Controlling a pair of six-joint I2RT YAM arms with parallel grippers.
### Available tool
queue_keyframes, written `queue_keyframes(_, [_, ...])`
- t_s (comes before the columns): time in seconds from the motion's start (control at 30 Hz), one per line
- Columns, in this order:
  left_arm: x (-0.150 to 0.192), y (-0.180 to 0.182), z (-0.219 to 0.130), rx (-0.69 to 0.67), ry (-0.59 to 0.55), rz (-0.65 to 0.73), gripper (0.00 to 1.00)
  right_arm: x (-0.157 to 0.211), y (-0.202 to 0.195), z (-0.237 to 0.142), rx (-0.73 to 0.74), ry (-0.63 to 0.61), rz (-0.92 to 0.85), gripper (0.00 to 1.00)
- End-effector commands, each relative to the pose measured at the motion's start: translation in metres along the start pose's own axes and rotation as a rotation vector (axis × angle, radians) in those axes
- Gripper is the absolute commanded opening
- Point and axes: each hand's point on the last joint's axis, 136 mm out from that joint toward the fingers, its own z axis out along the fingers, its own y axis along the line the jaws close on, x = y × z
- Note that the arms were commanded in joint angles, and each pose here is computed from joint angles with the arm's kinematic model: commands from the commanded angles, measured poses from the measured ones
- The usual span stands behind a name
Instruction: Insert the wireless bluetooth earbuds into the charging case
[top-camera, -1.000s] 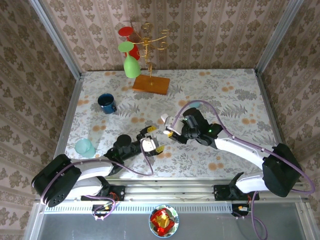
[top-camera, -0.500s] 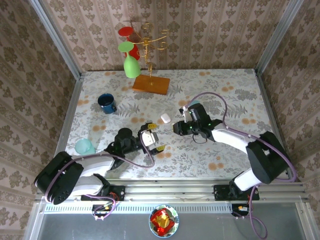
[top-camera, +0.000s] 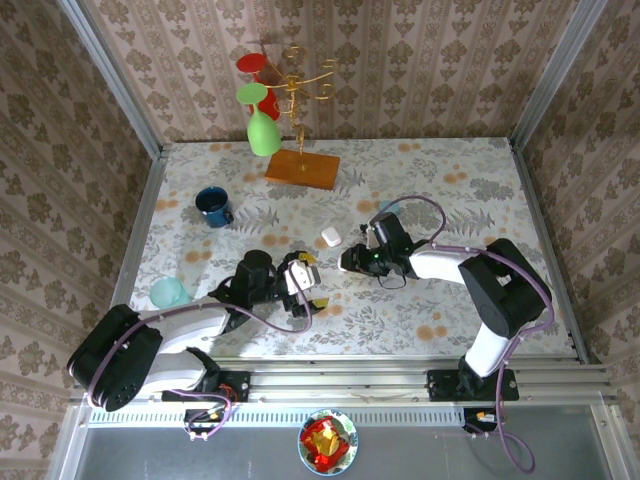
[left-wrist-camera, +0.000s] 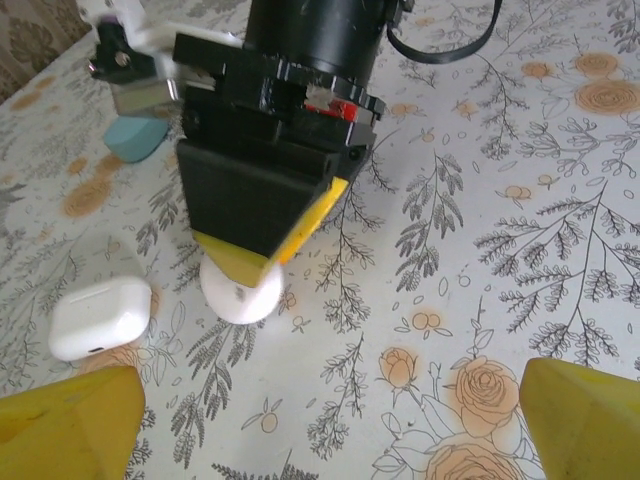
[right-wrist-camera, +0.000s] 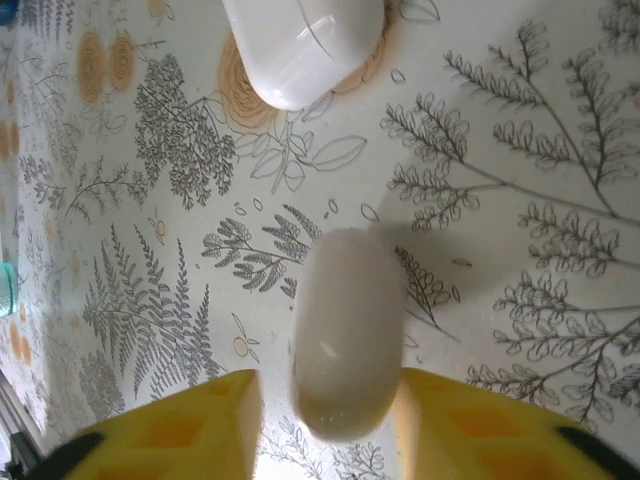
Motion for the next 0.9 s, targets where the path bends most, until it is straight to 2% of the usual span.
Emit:
queue_keyframes(0.0, [-0.014,0.011,-0.004,-0.03,-0.017,0.025,0.96,-0.008,-0.004,-0.006,0.023,-0.037,-0.009,0.5])
queue_keyframes(0.13, [-0.014,0.031,-0.012,-0.132,0.002,-0.009,0.97,-0.02,-0.005,-0.026,0.063,-0.096,-0.061,0.62])
queue_keyframes(0.23, [-0.014,0.059,-0.027,-0.259,0.016,-0.057,0.97,-0.035,-0.004,-0.048,0.11,-0.175,-0.145,0.69])
queue_keyframes(0.43, [-0.005,0.13,-0.083,-0.58,0.013,-0.219,0.98,-0.072,-0.002,-0.109,0.219,-0.436,-0.321,0.76])
queue_keyframes(0.57, [0.012,0.165,-0.128,-0.778,-0.016,-0.306,1.0,-0.091,-0.015,-0.153,0.355,-0.6,-0.425,0.78])
queue_keyframes(0.7, [0.049,0.184,-0.171,-0.975,0.029,-0.402,1.0,-0.102,-0.036,-0.182,0.514,-0.719,-0.505,0.83])
queue_keyframes(0.87, [0.083,0.199,-0.199,-1.105,0.037,-0.475,1.0,-0.105,-0.059,-0.198,0.62,-0.791,-0.532,0.95])
